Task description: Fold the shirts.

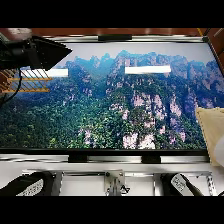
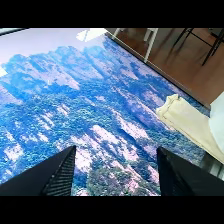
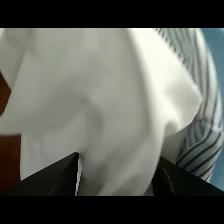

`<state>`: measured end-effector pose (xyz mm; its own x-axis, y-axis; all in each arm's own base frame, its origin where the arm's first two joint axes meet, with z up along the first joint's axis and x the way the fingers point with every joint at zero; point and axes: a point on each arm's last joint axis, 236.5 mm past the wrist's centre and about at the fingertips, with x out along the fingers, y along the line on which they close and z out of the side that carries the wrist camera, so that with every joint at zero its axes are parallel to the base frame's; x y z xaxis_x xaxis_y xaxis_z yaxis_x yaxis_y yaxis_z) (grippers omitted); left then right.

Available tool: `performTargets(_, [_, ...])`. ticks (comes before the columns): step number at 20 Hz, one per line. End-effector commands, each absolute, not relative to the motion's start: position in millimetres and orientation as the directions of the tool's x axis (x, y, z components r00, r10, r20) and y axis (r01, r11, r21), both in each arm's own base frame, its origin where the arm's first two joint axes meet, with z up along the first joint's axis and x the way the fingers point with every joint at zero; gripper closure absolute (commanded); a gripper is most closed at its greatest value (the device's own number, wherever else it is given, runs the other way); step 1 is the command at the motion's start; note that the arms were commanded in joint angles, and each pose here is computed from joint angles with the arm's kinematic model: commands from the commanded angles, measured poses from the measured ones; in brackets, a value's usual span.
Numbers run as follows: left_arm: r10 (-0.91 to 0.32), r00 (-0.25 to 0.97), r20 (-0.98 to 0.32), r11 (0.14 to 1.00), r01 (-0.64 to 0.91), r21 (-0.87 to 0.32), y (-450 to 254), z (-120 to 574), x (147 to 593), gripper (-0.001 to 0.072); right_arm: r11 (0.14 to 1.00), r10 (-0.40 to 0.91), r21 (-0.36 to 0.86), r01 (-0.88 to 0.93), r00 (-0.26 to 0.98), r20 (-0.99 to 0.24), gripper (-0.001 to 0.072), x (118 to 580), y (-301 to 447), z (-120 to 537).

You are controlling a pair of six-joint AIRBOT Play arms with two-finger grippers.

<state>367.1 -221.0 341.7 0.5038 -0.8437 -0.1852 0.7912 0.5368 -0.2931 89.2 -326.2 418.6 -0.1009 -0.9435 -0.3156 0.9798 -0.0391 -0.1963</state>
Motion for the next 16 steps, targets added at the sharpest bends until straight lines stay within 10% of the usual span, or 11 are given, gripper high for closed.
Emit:
performTargets(1, [-0.818,0.531,-0.219,0.574,0.768,-0.285,-210,330,379,0.0097,0.214,-0.786,-0.241,0.947,0.02,-0.618,0.014,118,-289,347])
performTargets(6, [-0.814,0.525,-0.247,0.58,0.757,-0.303,-210,315,390,0.0097,0.553,-0.468,0.013,0.833,0.324,-0.822,0.0141,196,-220,291])
performTargets(16, [-0.83,0.486,-0.273,0.554,0.771,-0.314,-214,308,382,0.0097,0.839,-0.218,0.098,0.535,0.497,-0.84,0.0143,245,-158,283])
